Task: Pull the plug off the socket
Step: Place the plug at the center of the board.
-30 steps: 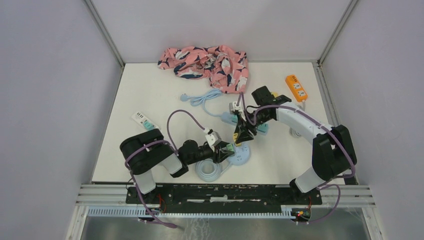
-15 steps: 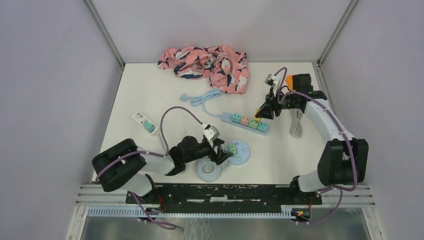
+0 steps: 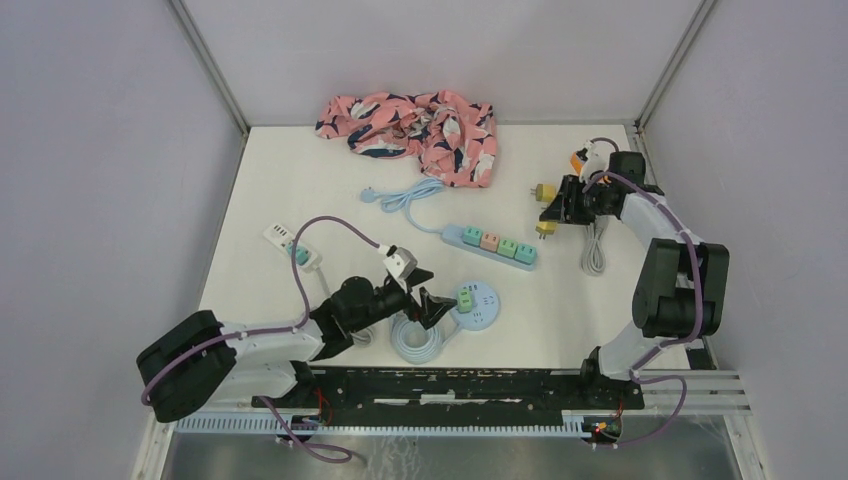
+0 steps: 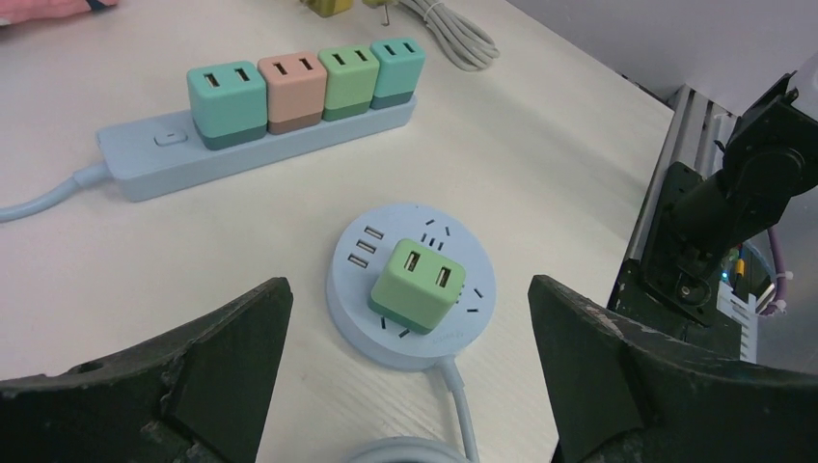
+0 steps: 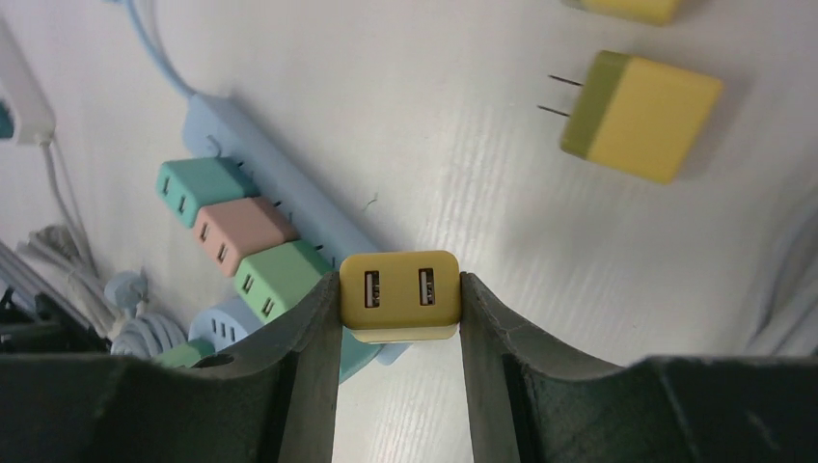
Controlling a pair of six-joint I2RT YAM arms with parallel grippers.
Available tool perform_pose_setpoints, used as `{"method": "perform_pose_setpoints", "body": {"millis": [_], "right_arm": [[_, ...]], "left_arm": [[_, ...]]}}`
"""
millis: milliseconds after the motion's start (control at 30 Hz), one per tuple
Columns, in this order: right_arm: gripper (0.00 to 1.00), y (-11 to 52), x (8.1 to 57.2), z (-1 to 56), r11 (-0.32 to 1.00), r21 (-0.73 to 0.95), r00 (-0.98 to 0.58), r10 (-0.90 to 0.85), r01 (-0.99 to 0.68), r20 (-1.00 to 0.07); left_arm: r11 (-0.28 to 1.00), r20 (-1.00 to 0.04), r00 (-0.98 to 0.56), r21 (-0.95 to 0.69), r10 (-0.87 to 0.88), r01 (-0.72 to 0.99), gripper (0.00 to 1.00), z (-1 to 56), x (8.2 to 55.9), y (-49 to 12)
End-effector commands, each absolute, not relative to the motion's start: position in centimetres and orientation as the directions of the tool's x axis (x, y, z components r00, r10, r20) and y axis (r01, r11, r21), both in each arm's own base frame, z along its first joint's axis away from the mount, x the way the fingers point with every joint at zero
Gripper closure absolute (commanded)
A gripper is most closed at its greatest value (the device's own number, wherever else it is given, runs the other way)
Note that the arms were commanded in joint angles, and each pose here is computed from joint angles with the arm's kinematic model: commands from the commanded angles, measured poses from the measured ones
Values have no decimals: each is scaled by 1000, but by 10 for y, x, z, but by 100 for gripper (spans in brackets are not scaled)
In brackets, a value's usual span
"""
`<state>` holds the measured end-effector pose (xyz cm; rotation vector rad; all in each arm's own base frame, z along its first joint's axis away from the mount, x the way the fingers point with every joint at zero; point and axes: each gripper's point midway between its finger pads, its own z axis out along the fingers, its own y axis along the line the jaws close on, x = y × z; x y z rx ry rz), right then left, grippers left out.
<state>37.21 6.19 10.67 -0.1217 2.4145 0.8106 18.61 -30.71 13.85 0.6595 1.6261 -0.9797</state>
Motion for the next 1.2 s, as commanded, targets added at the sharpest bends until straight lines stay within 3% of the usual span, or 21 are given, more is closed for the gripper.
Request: {"method": "perform_pose_setpoints", "body": {"millis": [0, 167, 333, 500, 700, 900, 1167], "right_arm": [[76, 31, 396, 97, 886, 463, -800, 272, -8, -534], [71, 12, 398, 71, 883, 442, -811, 370, 156, -453], [61, 5, 398, 54, 862, 462, -812, 417, 211, -408], [40, 0, 400, 52, 851, 475, -804, 437, 224, -404], [35, -3, 403, 72, 840, 511, -779, 440, 182, -446], [35, 10, 405, 120, 847, 532, -737, 353, -11, -577], [36, 65, 363, 226, 712, 416, -497, 108, -565, -861]], "left_arm": [[529, -948, -295, -314, -121, 789, 2, 144, 187, -299], [529, -945, -301, -323, -129, 785, 2, 144, 185, -296], [527, -943, -300, -328, -141, 784, 2, 146, 184, -294], [524, -939, -296, -343, -175, 779, 1, 150, 183, -290], [508, -932, -298, -363, -206, 781, 1, 157, 179, -287], [509, -909, -317, -415, -270, 754, 1, 162, 179, -280], [482, -890, -352, -453, -289, 750, 1, 171, 177, -283]]}}
